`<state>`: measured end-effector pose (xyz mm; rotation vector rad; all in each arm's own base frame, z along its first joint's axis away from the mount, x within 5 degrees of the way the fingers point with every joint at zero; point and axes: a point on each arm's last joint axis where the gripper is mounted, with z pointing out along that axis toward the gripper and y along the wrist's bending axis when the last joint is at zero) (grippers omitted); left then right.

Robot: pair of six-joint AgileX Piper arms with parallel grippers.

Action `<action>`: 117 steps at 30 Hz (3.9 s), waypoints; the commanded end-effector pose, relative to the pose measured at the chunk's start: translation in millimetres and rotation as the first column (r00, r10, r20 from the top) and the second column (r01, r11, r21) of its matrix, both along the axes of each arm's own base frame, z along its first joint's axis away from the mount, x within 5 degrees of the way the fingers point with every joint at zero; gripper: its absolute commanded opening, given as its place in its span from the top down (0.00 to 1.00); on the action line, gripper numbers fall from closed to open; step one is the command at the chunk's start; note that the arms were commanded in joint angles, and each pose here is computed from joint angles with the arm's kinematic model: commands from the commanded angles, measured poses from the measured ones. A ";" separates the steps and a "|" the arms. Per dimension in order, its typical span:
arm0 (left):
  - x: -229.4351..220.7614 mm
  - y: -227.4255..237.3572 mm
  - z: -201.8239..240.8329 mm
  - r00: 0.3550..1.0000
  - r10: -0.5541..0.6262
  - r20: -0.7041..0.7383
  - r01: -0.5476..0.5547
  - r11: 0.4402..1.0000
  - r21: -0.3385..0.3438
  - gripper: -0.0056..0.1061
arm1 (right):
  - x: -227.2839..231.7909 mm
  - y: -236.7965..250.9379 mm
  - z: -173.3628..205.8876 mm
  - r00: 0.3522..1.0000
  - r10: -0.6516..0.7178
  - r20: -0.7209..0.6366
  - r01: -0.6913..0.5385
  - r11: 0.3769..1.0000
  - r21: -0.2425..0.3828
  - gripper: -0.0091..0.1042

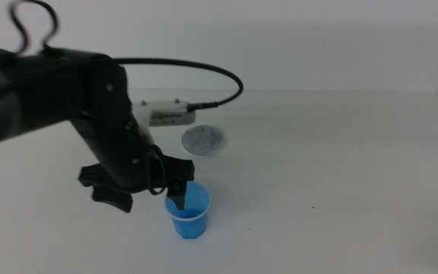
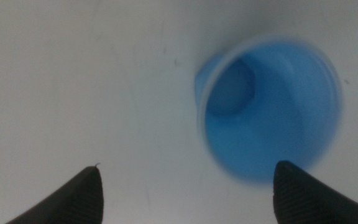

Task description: Place an empty cup on a cup mat.

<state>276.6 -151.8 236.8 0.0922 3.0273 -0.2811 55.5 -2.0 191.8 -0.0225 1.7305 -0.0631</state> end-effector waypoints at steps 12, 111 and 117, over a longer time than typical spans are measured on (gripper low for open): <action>31.3 -19.5 -57.9 1.000 -0.022 0.015 0.022 0.999 -0.027 0.43 | -0.1 0.0 -0.2 1.000 0.002 0.008 -0.002 1.000 -0.011 0.10; -220.9 146.2 -41.0 0.206 0.091 0.974 -0.101 0.992 -0.071 0.11 | -0.1 0.0 -0.2 1.000 0.002 0.008 -0.002 1.000 -0.011 0.10; -220.9 146.3 -40.1 0.196 0.091 0.976 -0.101 0.992 -0.073 0.11 | -0.1 0.0 -0.2 1.000 0.002 0.008 -0.002 1.000 -0.011 0.10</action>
